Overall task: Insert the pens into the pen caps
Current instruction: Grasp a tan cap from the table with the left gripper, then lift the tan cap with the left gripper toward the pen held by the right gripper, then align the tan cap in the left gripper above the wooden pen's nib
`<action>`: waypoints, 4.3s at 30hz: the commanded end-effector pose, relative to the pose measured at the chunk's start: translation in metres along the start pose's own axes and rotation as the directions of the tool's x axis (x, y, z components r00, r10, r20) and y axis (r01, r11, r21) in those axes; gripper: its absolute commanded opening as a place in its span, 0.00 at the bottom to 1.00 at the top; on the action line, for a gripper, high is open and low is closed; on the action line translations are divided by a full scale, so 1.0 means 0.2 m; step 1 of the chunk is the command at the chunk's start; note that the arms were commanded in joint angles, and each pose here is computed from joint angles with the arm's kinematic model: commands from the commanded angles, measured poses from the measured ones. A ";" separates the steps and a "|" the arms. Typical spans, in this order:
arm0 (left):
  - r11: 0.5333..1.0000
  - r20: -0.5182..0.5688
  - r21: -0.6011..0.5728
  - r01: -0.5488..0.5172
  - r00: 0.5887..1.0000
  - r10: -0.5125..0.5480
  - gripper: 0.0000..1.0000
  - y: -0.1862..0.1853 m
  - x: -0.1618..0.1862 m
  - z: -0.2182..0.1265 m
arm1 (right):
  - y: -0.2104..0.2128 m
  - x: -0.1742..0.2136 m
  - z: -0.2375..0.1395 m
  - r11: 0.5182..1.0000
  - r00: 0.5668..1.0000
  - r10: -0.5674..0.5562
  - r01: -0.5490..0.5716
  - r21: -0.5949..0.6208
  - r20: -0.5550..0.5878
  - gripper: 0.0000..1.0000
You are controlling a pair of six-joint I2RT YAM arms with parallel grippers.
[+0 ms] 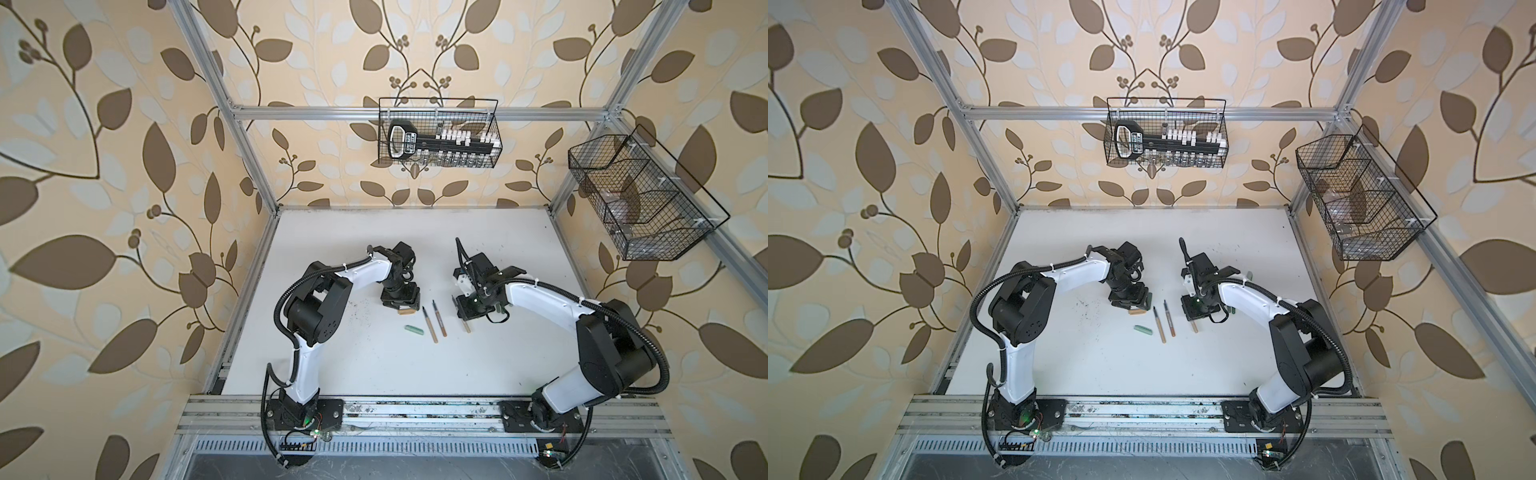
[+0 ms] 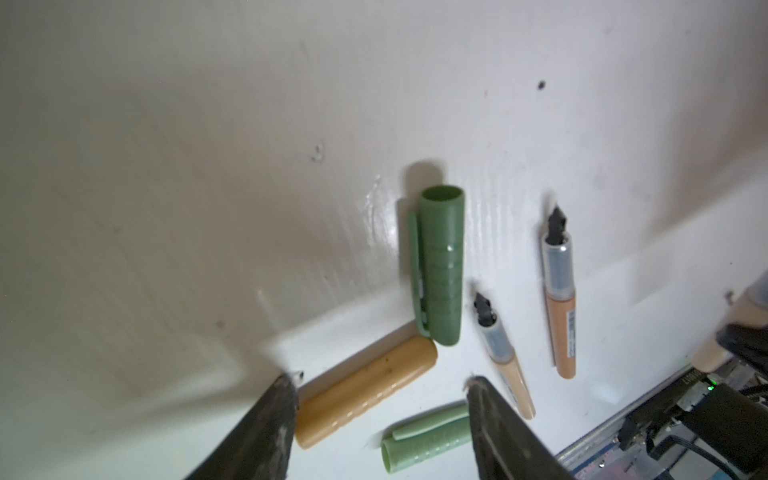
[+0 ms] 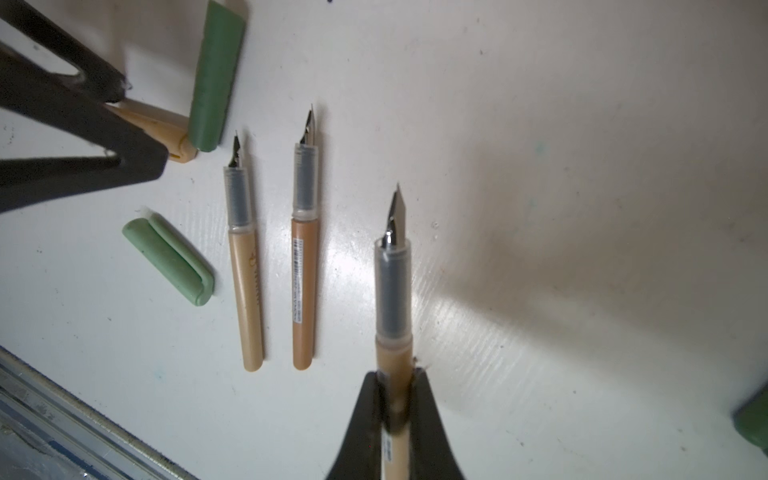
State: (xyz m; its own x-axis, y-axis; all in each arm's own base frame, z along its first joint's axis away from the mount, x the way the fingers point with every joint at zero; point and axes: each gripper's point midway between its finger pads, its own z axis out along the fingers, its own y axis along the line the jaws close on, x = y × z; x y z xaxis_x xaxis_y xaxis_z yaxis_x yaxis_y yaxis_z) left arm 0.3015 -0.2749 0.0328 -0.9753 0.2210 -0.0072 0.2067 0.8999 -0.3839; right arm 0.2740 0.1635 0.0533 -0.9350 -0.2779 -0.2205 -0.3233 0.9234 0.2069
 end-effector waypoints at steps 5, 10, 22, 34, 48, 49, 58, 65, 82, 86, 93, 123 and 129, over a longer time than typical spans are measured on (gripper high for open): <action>0.996 -0.037 -0.042 -0.083 0.996 0.081 0.65 -0.02 0.10 -0.06 | 0.01 0.04 0.03 1.000 0.999 -0.024 0.024 -0.017 -0.027 0.04; 0.989 -0.050 -0.101 -0.109 0.993 0.105 0.54 -0.01 0.09 -0.04 | 0.01 0.03 0.02 0.999 0.999 -0.029 0.029 -0.017 -0.021 0.04; 0.985 -0.055 -0.118 -0.123 0.992 0.118 0.39 -0.04 0.07 0.01 | 0.02 0.03 0.01 0.999 0.999 -0.036 0.036 -0.017 -0.014 0.04; 0.989 -0.067 -0.097 -0.115 0.992 0.108 0.27 -0.03 0.09 0.08 | 0.01 0.03 0.01 0.999 0.999 -0.043 0.043 -0.014 -0.010 0.04; 0.987 -0.046 -0.125 -0.101 0.994 0.096 0.12 0.02 0.11 0.08 | 0.03 0.03 0.00 0.998 0.999 -0.053 0.053 -0.025 -0.004 0.04; 0.987 -0.039 -0.124 -0.099 0.995 0.095 0.10 0.02 0.11 0.08 | 0.04 0.03 -0.01 0.998 0.998 -0.059 0.059 -0.027 0.002 0.04; 0.992 0.025 -0.105 -0.072 0.997 0.075 0.00 -0.02 0.07 0.03 | 0.10 0.01 -0.03 0.994 0.996 -0.087 0.088 -0.069 0.026 0.04; 0.998 0.111 -0.059 -0.029 0.993 0.036 0.00 -0.05 0.00 -0.08 | 0.22 -0.03 -0.07 0.977 0.990 -0.120 0.131 -0.170 0.078 0.04; 0.963 0.409 0.256 0.089 0.892 -0.191 0.00 -0.11 -0.22 -0.49 | 0.53 -0.05 -0.13 0.887 0.974 -0.183 0.222 -0.405 0.134 0.04; 0.933 0.464 0.357 0.044 0.858 -0.218 0.00 -0.19 -0.26 -0.57 | 0.55 -0.06 -0.14 0.874 0.975 -0.170 0.216 -0.435 0.142 0.04; 0.895 0.501 0.446 -0.020 0.834 -0.231 0.00 -0.26 -0.26 -0.64 | 0.58 -0.10 -0.16 0.854 0.979 -0.135 0.192 -0.483 0.152 0.04; 0.839 0.482 0.532 -0.117 0.856 -0.186 0.00 -0.39 -0.24 -0.69 | 0.49 -0.20 -0.20 0.865 0.981 -0.043 0.131 -0.485 0.190 0.04; 0.844 0.503 0.526 -0.106 0.839 -0.208 0.00 -0.38 -0.27 -0.70 | 0.50 -0.20 -0.19 0.860 0.981 -0.048 0.137 -0.491 0.190 0.04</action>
State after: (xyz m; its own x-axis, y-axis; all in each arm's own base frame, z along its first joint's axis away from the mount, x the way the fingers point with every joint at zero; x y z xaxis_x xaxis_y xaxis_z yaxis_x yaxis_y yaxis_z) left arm 0.3446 -0.2993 0.1670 -0.9249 -0.1693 -0.3404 0.1904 0.5686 -0.8003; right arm 0.2730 0.2530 0.1157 -0.8812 -0.2594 -0.3951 -0.4619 0.6496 0.6038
